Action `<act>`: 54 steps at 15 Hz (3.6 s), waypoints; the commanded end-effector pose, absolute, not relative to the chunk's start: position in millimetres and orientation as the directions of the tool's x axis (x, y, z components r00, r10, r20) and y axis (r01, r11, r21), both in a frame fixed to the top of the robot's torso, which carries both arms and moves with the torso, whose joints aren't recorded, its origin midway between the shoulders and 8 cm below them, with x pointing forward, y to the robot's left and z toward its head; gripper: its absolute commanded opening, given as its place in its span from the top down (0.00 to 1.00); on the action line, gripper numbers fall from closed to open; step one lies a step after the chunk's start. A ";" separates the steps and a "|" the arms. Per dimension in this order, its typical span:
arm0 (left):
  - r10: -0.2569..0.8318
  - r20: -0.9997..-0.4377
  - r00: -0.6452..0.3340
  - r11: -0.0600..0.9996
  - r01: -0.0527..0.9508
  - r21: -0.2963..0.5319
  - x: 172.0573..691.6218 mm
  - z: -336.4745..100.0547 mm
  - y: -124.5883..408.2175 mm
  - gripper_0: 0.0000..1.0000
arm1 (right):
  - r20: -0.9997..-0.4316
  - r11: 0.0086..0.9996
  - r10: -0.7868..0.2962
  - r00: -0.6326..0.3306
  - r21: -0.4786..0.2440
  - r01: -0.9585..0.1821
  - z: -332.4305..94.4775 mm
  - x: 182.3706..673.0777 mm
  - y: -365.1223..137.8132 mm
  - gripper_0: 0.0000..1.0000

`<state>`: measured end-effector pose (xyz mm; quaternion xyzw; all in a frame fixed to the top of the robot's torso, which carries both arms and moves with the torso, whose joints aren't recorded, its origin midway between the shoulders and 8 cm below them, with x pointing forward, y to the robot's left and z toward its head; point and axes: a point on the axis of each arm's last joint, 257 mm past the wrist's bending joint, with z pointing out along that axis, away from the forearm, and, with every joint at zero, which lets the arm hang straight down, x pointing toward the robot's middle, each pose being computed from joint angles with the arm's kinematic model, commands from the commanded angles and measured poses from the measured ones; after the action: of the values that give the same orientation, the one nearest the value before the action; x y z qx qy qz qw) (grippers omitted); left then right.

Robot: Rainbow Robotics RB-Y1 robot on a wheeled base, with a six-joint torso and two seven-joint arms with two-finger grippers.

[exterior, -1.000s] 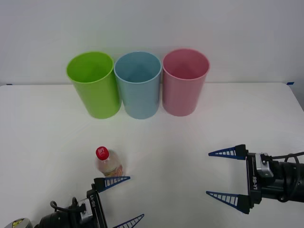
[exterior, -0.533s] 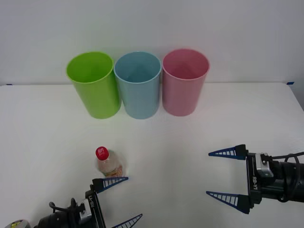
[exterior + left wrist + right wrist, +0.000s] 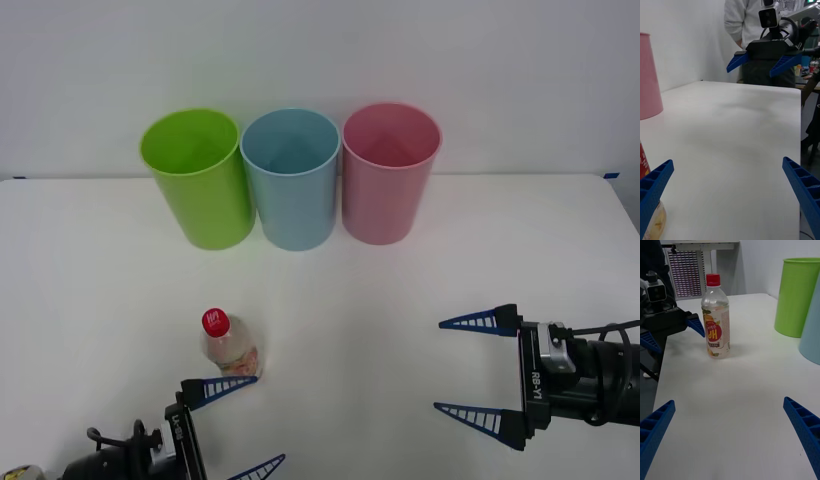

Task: Put cans in the blue bin and PET bottles in the pink bin and trash in the green bin.

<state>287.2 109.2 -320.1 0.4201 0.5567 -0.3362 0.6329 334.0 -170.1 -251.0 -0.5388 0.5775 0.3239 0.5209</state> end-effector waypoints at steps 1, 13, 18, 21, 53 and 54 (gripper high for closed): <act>0.009 -0.990 0.141 0.427 0.895 0.131 286.2 -315.6 105.4 0.00 | -0.951 0.210 -0.285 0.123 -0.187 -0.960 -251.0 334.0 -170.1 0.00; -0.005 -0.990 0.138 0.425 0.897 0.123 285.1 -312.3 107.8 0.00 | -0.951 0.210 -0.285 0.123 -0.187 -0.960 -251.0 334.0 -170.1 0.00; -0.012 -0.992 0.129 0.434 0.894 0.111 280.7 -311.5 117.6 0.00 | -0.951 0.210 -0.285 0.123 -0.187 -0.960 -251.0 334.0 -170.1 0.00; -0.013 -0.992 0.126 0.450 0.887 0.107 279.1 -311.5 125.4 0.00 | -0.951 0.210 -0.285 0.123 -0.187 -0.960 -251.0 334.0 -170.1 0.00; 0.068 -0.988 0.142 0.609 0.778 0.154 303.0 -299.3 219.4 0.00 | -0.951 0.210 -0.285 0.123 -0.187 -0.960 -251.0 334.0 -170.1 0.00; 0.071 -0.987 0.142 0.607 0.779 0.156 303.9 -300.6 217.0 0.00 | -0.951 0.210 -0.285 0.123 -0.187 -0.960 -251.0 334.0 -170.1 0.00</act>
<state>303.0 218.7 -299.6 0.3540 0.5986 -0.2658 0.6676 334.0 -170.1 -251.0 -0.5388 0.5774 0.3239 0.5209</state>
